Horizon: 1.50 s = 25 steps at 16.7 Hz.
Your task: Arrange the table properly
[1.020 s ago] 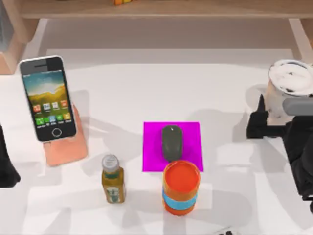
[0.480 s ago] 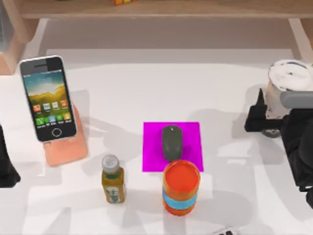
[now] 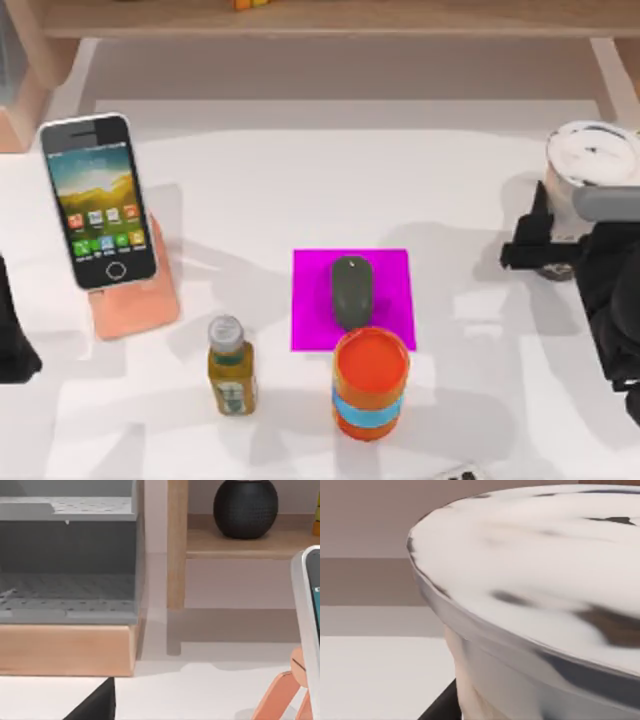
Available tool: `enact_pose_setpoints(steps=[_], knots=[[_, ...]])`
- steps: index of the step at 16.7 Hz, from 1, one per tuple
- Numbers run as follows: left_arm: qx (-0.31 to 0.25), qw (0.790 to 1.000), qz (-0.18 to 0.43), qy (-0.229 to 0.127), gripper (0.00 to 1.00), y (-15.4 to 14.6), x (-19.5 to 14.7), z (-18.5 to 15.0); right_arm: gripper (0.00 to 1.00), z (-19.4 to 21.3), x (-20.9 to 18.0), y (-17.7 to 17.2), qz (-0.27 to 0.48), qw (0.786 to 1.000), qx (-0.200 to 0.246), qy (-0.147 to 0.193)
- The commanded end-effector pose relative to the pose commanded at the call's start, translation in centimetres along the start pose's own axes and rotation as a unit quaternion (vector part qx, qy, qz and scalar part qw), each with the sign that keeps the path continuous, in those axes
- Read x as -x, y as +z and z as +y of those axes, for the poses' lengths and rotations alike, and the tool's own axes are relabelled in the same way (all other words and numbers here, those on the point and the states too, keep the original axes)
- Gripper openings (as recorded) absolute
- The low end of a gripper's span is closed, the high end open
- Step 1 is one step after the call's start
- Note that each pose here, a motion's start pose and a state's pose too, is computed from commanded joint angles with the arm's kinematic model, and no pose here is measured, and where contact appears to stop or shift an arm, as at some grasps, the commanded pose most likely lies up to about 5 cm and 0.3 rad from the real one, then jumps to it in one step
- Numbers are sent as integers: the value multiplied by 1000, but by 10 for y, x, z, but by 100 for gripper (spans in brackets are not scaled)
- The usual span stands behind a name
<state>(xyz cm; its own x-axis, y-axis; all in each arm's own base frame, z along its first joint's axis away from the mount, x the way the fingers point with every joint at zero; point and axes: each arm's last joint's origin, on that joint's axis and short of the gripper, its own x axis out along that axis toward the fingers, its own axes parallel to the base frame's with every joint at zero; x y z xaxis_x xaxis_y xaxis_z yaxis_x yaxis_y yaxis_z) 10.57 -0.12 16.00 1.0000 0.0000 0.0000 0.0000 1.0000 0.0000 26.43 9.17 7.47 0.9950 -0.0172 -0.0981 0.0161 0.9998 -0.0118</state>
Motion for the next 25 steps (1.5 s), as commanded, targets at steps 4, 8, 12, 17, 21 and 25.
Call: enact_pose_setpoints(steps=[4,8,12,17,21,25], knots=[[0,1000,0,0,100,0,0,0,0,0,0,0,0,1000,0,0],[0,1000,0,0,100,0,0,0,0,0,0,0,0,1000,0,0],[0,1000,0,0,100,0,0,0,0,0,0,0,0,1000,-1,0],[0,1000,0,0,100,0,0,0,0,0,1,7,0,1000,0,0],[0,1000,0,0,100,0,0,0,0,0,1,10,0,1000,-1,0],[0,1000,0,0,100,0,0,0,0,1,-1,14,-12,1000,-6,2]])
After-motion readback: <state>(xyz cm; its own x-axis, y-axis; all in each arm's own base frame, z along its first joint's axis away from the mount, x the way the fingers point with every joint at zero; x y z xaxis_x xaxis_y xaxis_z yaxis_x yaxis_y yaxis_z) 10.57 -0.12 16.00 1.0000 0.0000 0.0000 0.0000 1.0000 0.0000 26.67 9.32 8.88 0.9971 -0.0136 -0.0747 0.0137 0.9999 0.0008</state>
